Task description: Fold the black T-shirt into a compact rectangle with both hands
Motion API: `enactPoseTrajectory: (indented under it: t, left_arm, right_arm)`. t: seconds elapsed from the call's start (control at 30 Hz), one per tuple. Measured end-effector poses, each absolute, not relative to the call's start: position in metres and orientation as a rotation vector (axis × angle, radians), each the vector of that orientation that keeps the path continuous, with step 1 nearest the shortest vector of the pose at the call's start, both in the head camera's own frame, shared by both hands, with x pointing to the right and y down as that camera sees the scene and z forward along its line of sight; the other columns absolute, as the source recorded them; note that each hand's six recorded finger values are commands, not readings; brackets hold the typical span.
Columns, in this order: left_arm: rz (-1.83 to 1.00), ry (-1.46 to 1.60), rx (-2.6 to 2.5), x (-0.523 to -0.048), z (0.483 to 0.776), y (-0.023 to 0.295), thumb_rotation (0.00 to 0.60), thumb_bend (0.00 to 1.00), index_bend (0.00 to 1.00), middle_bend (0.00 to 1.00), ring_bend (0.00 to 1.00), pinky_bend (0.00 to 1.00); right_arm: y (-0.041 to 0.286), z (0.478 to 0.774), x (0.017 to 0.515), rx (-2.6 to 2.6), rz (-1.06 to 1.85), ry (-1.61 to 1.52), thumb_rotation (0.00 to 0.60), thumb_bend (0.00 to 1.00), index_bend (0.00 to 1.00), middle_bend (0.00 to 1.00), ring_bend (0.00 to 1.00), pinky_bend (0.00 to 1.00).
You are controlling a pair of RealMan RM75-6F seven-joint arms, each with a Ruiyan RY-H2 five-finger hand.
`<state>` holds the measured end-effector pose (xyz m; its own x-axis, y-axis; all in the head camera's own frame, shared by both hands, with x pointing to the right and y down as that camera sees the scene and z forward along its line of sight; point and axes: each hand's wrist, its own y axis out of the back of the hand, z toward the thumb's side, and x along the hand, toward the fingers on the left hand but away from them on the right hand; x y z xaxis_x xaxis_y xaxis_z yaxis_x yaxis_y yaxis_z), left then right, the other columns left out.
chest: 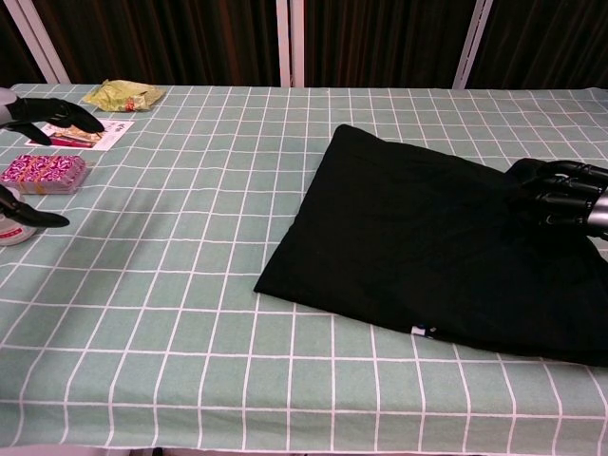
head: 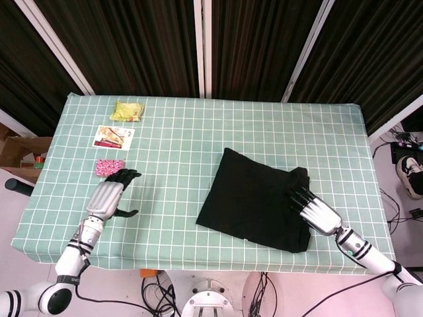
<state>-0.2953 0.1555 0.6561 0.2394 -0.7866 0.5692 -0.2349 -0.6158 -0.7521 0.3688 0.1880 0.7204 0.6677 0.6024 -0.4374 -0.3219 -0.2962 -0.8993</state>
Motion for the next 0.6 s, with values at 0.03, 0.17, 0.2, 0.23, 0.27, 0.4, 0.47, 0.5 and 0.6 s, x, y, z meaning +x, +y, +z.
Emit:
enactPoseTrajectory:
  t: [0.03, 0.17, 0.2, 0.23, 0.27, 0.4, 0.47, 0.5, 0.6]
  left_arm:
    - [-1.376, 0.931, -1.992, -0.296, 0.656, 0.155, 0.6, 0.1, 0.18, 0.13, 0.09, 0.18]
    - [-1.375, 0.932, -1.991, -0.296, 0.655, 0.154, 0.6, 0.1, 0.18, 0.13, 0.09, 0.18]
    - [-1.375, 0.933, -1.992, -0.296, 0.655, 0.154, 0.599, 0.1, 0.18, 0.13, 0.09, 0.18]
    - [-1.375, 0.933, -1.992, -0.296, 0.655, 0.154, 0.599, 0.1, 0.18, 0.13, 0.09, 0.18]
    - [-1.376, 0.932, -1.993, -0.296, 0.655, 0.154, 0.599, 0.1, 0.18, 0.13, 0.09, 0.18]
    - [-1.377, 0.929, -1.995, -0.297, 0.654, 0.153, 0.6, 0.1, 0.18, 0.13, 0.09, 0.18]
    - [-1.377, 0.928, -1.994, -0.297, 0.653, 0.152, 0.6, 0.1, 0.18, 0.13, 0.09, 0.18]
    - [-1.376, 0.929, -1.994, -0.298, 0.652, 0.152, 0.6, 0.1, 0.18, 0.13, 0.09, 0.18]
    - [-1.373, 0.936, -1.996, -0.298, 0.651, 0.151, 0.599, 0.1, 0.18, 0.13, 0.09, 0.18]
  right_arm:
    - [0.188, 0.719, 0.368, -1.631, 0.911, -0.233, 0.6, 0.51, 0.47, 0.2, 0.07, 0.04]
    - [0.186, 0.71, 0.373, -1.602, 0.891, -0.25, 0.6, 0.59, 0.48, 0.21, 0.07, 0.04]
    - [0.185, 0.707, 0.376, -1.593, 0.892, -0.261, 0.6, 0.61, 0.49, 0.21, 0.07, 0.04]
    - [0.183, 0.702, 0.381, -1.58, 0.895, -0.277, 0.6, 0.62, 0.49, 0.21, 0.07, 0.04]
    - [0.181, 0.698, 0.385, -1.568, 0.897, -0.287, 0.6, 0.62, 0.49, 0.21, 0.07, 0.04]
    - [0.171, 0.679, 0.398, -1.511, 0.88, -0.315, 0.6, 0.63, 0.49, 0.23, 0.08, 0.04]
    - [0.165, 0.667, 0.4, -1.482, 0.852, -0.333, 0.6, 0.63, 0.49, 0.23, 0.08, 0.04]
    - [0.162, 0.661, 0.4, -1.471, 0.836, -0.34, 0.6, 0.63, 0.49, 0.23, 0.08, 0.04]
    - [0.15, 0.648, 0.392, -1.437, 0.775, -0.345, 0.6, 0.63, 0.49, 0.23, 0.08, 0.04]
